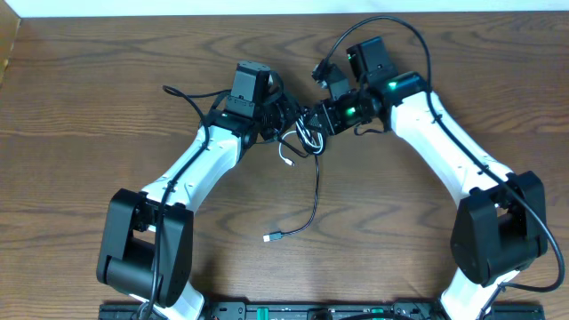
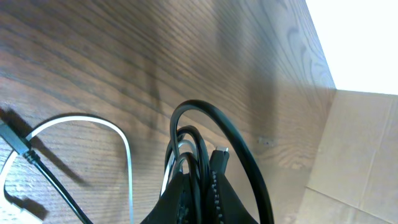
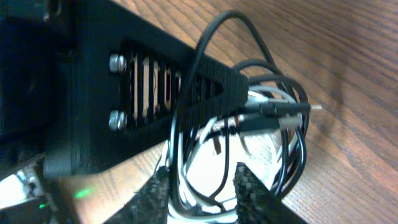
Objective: Untangle cables
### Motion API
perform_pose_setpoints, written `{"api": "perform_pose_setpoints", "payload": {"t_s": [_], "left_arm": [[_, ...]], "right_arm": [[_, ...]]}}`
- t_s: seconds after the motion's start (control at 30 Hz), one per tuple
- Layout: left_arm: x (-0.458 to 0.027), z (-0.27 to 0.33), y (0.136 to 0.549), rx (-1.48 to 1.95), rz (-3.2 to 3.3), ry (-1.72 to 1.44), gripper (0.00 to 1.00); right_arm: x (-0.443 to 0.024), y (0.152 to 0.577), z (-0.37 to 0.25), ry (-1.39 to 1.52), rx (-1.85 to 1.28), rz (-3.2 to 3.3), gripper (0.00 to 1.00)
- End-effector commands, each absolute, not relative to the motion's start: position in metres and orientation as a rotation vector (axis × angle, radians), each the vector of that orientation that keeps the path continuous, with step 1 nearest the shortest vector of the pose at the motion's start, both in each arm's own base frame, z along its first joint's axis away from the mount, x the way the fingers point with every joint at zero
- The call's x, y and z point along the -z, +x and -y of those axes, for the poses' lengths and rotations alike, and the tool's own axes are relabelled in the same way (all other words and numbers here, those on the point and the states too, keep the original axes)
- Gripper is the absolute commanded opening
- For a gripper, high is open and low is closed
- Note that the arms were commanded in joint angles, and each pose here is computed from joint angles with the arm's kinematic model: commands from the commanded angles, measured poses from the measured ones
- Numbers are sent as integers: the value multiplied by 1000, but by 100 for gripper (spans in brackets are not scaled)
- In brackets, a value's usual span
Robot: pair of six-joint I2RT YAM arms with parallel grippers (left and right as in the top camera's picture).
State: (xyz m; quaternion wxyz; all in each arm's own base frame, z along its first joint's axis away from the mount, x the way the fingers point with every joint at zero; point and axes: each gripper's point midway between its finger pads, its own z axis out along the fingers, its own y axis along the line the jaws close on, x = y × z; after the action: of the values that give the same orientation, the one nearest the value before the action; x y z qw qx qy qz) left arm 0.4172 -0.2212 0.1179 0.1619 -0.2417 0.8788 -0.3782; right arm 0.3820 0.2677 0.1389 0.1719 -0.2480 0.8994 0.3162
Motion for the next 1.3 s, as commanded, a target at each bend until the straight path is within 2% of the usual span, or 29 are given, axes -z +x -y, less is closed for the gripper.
{"api": "perform_pose_setpoints", "payload": {"t_s": [0.0,0.1,0.23,0.47,0.73,0.87,1.13,1.27], "left_arm": [[-122,226,418,1126,-2508,-712,7],[-122,226,418,1127,-2508,-711,7],[-122,226,417,1132,-2511,-700,7],[-121,226,416,1062,-2522,-461,7],[-119,223,418,997,-2515,-346,7],[-119,223,418,987,-2513,-309,8],[-120,225,417,932,-2489,-65,7],[-130,240,408,1014,-2441,149,7]], "right_arm": [[-133,385,-274,-716,-811,-2553,25],[-130,387,-274,-720,-747,-2553,18],[-125,392,-266,-703,-643,-2572,2],[-129,411,-236,-550,-601,-2594,1],[-184,428,-189,-403,-782,-2473,1],[-195,439,-141,-231,-774,-2469,1],[-184,441,-48,74,-711,-2533,1],[-198,436,-63,-71,-880,-2461,2]]}}
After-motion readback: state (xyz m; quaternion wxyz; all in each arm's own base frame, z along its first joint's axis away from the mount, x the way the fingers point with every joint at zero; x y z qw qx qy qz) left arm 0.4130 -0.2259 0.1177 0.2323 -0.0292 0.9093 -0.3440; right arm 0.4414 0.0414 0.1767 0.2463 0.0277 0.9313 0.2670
